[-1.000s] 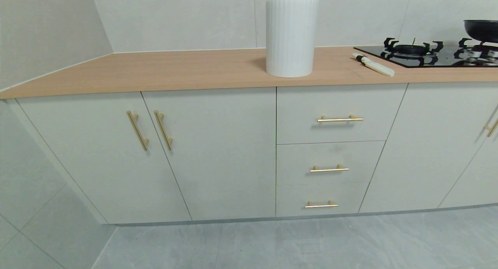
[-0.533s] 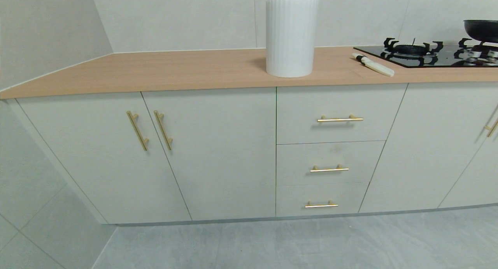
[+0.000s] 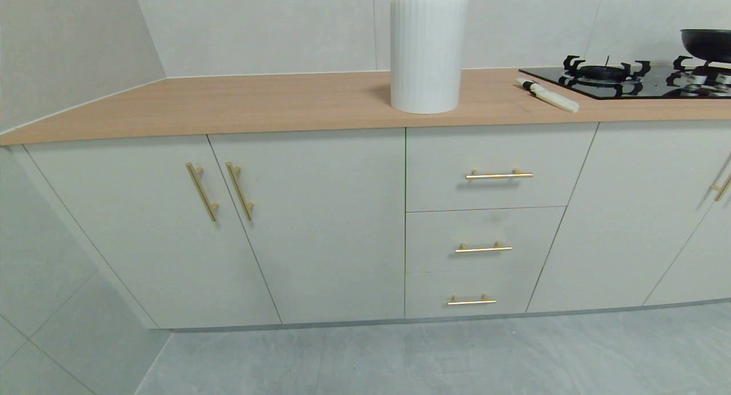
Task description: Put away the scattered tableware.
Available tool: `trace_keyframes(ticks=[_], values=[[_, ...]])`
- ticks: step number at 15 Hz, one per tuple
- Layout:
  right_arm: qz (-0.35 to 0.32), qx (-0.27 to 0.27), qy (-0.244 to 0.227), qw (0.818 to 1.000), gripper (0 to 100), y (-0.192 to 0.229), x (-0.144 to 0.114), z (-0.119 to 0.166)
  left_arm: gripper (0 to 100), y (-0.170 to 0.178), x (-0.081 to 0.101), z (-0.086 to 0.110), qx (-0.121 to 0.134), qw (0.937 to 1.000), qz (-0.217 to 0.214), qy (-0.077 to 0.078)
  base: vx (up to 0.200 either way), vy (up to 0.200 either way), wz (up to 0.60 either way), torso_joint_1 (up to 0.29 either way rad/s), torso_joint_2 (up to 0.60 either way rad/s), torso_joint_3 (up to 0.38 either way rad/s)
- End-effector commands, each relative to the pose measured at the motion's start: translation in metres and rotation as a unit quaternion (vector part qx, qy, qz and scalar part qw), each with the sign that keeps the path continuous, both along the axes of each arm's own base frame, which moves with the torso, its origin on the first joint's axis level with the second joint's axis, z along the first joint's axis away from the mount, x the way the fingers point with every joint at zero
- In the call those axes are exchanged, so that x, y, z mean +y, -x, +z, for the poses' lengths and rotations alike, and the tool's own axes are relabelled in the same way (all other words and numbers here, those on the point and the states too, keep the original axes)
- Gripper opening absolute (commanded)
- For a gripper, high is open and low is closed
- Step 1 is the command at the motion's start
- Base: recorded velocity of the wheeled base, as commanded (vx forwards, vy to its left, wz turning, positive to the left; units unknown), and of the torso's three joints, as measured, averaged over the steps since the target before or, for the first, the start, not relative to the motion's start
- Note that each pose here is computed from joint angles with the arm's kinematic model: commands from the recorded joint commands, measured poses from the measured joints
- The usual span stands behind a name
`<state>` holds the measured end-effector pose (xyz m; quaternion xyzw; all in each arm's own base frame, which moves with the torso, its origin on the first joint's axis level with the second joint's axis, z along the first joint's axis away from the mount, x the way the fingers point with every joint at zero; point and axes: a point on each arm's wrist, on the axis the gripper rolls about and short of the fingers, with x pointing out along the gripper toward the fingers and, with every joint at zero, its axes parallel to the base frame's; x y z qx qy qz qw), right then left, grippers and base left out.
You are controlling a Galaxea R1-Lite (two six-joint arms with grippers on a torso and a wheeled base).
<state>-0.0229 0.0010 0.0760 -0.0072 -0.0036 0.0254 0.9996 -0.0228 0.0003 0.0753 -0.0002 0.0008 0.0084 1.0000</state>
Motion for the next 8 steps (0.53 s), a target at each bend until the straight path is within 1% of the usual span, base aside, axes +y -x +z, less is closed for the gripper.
trace_keyframes(ticks=[1,2,6,8], values=[[0.001,0.001,0.0,1.0,100,-0.0001,0.0001,-0.0001,100,0.0,0.0,0.0,0.0,1.0,0.0,-0.001,0.0,0.0,0.0,0.0,0.0,0.0],[0.001,0.001,0.0,1.0,100,-0.0001,0.0001,-0.0001,100,0.0,0.0,0.0,0.0,1.0,0.0,-0.003,0.0,0.0,0.0,0.0,0.0,0.0],[0.001,0.001,-0.001,1.0,100,-0.0001,0.0001,-0.0001,100,0.0,0.0,0.0,0.0,1.0,0.0,-0.002,0.0,0.0,0.0,0.0,0.0,0.0],[0.001,0.001,-0.001,1.0,100,-0.0001,0.0,-0.0001,100,0.0,0.0,0.0,0.0,1.0,0.0,-0.001,0.2,0.0,0.0,-0.002,0.0,-0.005]])
